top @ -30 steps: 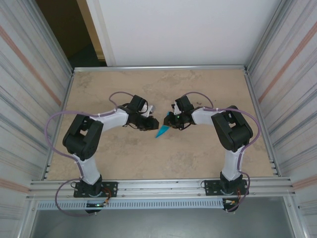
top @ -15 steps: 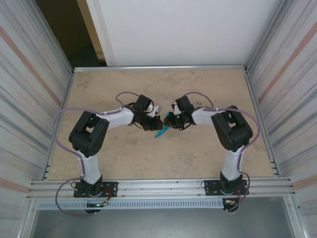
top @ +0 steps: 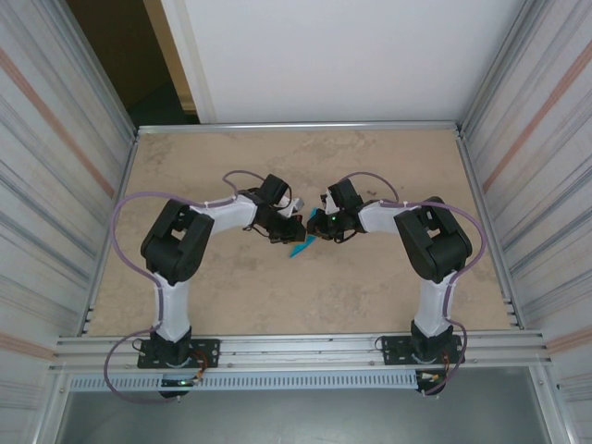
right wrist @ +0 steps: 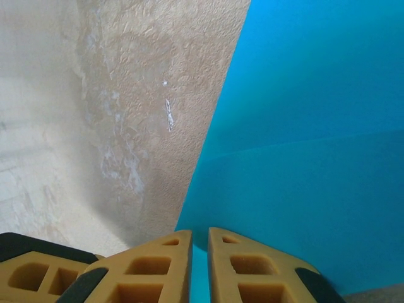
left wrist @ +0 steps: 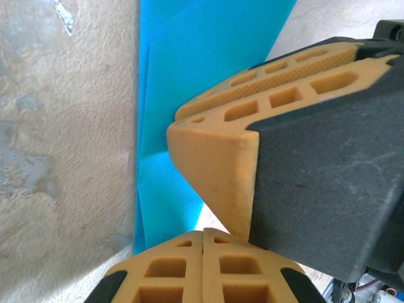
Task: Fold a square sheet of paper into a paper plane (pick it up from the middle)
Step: Fold the wing for the fifth time at the center of the table.
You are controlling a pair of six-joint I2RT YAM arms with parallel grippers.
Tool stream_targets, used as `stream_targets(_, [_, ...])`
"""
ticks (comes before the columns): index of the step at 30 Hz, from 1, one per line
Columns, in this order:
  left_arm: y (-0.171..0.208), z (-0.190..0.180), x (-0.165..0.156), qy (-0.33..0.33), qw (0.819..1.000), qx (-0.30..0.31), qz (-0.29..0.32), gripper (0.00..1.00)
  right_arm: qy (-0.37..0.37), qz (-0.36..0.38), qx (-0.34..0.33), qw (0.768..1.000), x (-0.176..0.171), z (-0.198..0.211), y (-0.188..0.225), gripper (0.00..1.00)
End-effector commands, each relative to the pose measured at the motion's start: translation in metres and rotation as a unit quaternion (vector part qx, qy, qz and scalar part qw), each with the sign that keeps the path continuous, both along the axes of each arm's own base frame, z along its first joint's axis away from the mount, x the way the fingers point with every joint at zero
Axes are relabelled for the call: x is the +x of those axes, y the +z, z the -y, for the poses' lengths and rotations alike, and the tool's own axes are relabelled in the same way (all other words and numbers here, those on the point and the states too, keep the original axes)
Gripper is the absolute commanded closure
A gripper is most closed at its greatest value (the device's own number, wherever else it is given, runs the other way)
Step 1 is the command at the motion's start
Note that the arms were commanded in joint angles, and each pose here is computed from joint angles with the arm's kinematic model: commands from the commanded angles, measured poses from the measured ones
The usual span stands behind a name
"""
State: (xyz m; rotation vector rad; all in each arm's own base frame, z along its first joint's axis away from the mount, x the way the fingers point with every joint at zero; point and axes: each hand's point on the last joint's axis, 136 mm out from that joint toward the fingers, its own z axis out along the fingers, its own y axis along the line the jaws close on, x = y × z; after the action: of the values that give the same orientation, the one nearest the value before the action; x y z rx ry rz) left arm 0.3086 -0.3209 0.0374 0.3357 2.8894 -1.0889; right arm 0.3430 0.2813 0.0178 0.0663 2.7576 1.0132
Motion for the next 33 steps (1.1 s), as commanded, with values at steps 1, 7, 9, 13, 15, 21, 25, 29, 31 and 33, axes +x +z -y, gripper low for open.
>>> stream_targets(1, [-0.006,0.000,0.004,0.011,1.000,0.015,-0.013,0.96,0.004,-0.050,-0.033,0.998,-0.023,0.013,-0.034,0.87])
stream_targets(7, [-0.012,-0.002,-0.001,0.011,0.999,0.031,-0.020,0.97,-0.001,-0.051,-0.031,0.998,-0.023,0.014,-0.036,0.88])
stream_targets(9, [-0.015,-0.003,-0.004,0.010,0.999,0.036,-0.024,0.97,-0.003,-0.051,-0.031,0.998,-0.023,0.014,-0.037,0.88])
stream_targets(13, [-0.019,-0.005,-0.010,0.009,0.998,0.046,-0.030,0.98,-0.006,-0.052,-0.031,0.998,-0.023,0.014,-0.039,0.88])
stream_targets(15, [-0.021,-0.007,-0.012,0.011,0.998,0.049,-0.032,0.98,-0.007,-0.052,-0.033,0.998,-0.023,0.015,-0.040,0.88])
stream_targets(21, [-0.023,-0.012,-0.019,0.015,0.997,0.060,-0.035,0.98,-0.011,-0.051,-0.036,0.998,-0.022,0.017,-0.040,0.88])
stream_targets(25, [-0.026,-0.016,-0.023,0.015,0.997,0.066,-0.038,0.98,-0.013,-0.052,-0.040,0.998,-0.022,0.018,-0.042,0.88])
stream_targets(29, [-0.027,-0.020,-0.028,0.017,0.996,0.072,-0.041,0.98,-0.014,-0.055,-0.044,0.997,-0.022,0.019,-0.044,0.89])
stream_targets(31, [-0.027,-0.022,-0.029,0.017,0.996,0.074,-0.041,0.98,-0.015,-0.056,-0.046,0.997,-0.023,0.020,-0.046,0.89])
stream_targets(33, [-0.027,-0.023,-0.031,0.017,0.996,0.076,-0.041,0.98,-0.016,-0.058,-0.050,0.997,-0.023,0.021,-0.047,0.89])
